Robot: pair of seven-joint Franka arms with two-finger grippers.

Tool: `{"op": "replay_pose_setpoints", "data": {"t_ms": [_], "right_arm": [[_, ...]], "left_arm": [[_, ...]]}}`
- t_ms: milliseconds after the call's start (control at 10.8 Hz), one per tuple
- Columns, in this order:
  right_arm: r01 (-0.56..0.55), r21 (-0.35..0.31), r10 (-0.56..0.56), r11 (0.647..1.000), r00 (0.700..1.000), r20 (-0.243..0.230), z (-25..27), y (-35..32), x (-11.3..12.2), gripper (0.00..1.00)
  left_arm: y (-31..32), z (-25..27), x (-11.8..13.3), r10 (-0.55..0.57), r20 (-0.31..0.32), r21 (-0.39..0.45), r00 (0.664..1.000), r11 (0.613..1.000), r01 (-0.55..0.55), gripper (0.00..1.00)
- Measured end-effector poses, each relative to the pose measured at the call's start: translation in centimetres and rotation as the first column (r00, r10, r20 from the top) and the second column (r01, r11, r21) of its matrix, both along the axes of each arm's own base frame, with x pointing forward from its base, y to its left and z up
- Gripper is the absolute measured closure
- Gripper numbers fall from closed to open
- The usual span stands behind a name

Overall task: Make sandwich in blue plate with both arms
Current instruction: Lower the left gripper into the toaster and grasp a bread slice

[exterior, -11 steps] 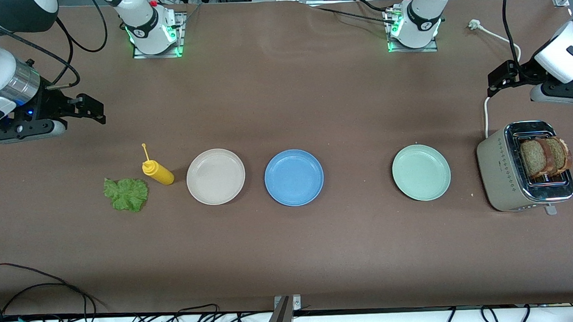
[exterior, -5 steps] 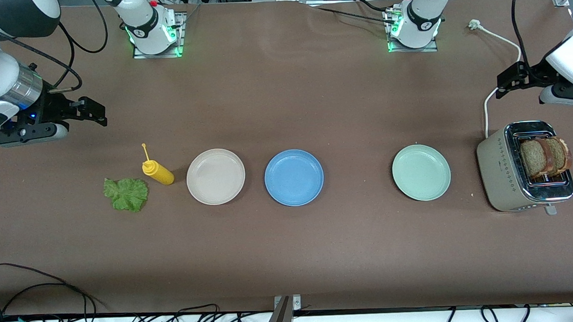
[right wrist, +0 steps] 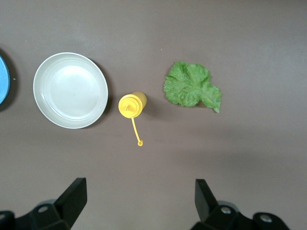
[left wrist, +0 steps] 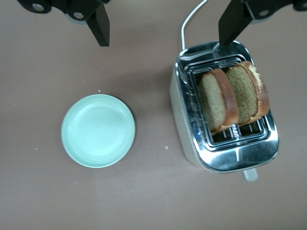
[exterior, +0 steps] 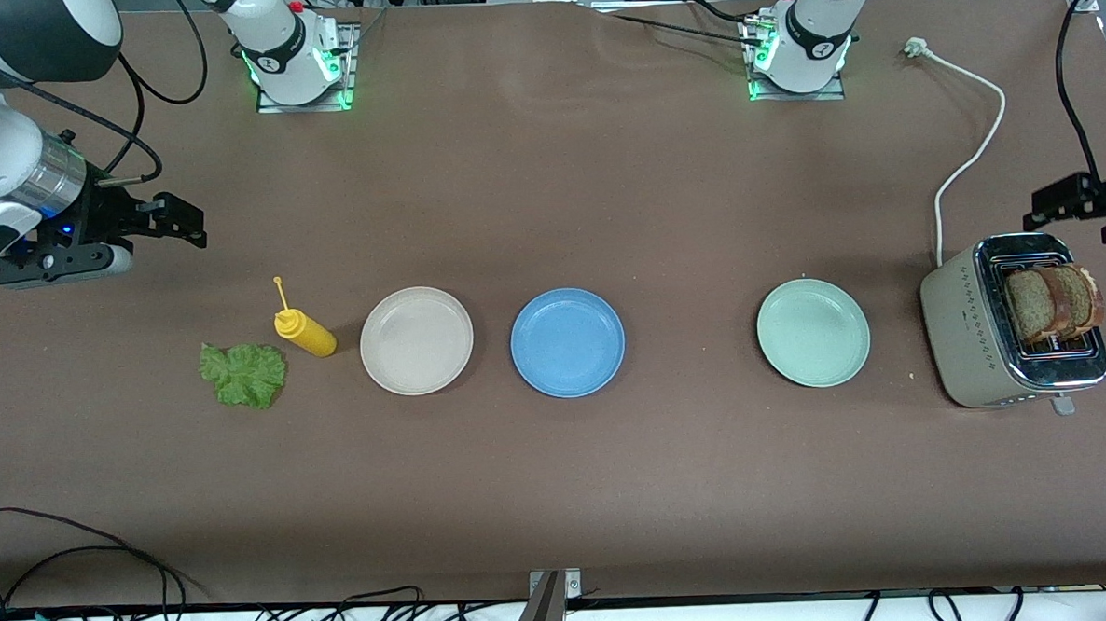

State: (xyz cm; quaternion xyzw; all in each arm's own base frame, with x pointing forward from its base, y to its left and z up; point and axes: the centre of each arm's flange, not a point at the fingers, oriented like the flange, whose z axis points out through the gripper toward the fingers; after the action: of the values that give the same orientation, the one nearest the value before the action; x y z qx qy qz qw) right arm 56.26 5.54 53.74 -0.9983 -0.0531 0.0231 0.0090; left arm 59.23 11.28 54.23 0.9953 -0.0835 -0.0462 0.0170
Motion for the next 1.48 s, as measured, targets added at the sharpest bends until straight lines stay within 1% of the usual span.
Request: {"op": "replay_pose_setpoints", "data": {"t_ms": [93,278,555,833,1111,1388,1481], "right_arm": [[0.0,0.0,0.0,1.0,1.0,0.001,-0.1,0.0,0.1,0.0],[0.0,0.0,0.0,1.0,1.0,0.003,-0.2,0.0,0.2,0.0],[0.0,0.0,0.0,1.0,1.0,0.006,-0.3,0.0,0.2,0.0],[0.0,0.0,0.0,1.0,1.0,0.006,-0.3,0.0,0.2,0.0],[0.0,0.0,0.0,1.0,1.0,0.006,-0.3,0.0,0.2,0.0],[0.0,-0.001,0.0,1.0,1.0,-0.001,-0.6,0.0,0.2,0.0],[0.0,-0.001,0.0,1.0,1.0,-0.001,-0.6,0.0,0.2,0.0]], "left_arm": [[2.3,-2.0,1.3,0.03,-0.009,-0.006,1.0,1.0,-0.03,0.0],[6.0,-6.0,3.3,0.07,-0.005,-0.014,0.998,0.997,-0.07,0.0],[8.6,-10.6,4.8,0.102,0.007,-0.019,0.995,0.995,-0.102,0.0],[10.2,-13.1,4.9,0.124,-0.015,-0.026,0.992,0.992,-0.124,0.0],[9.9,-15.4,4.6,0.138,-0.058,-0.034,0.989,0.99,-0.14,0.0],[9.6,-16.4,4.2,0.15,-0.089,-0.037,0.985,0.987,-0.154,0.0],[9.4,-16.8,4.0,0.152,-0.098,-0.038,0.984,0.987,-0.157,0.07]]}}
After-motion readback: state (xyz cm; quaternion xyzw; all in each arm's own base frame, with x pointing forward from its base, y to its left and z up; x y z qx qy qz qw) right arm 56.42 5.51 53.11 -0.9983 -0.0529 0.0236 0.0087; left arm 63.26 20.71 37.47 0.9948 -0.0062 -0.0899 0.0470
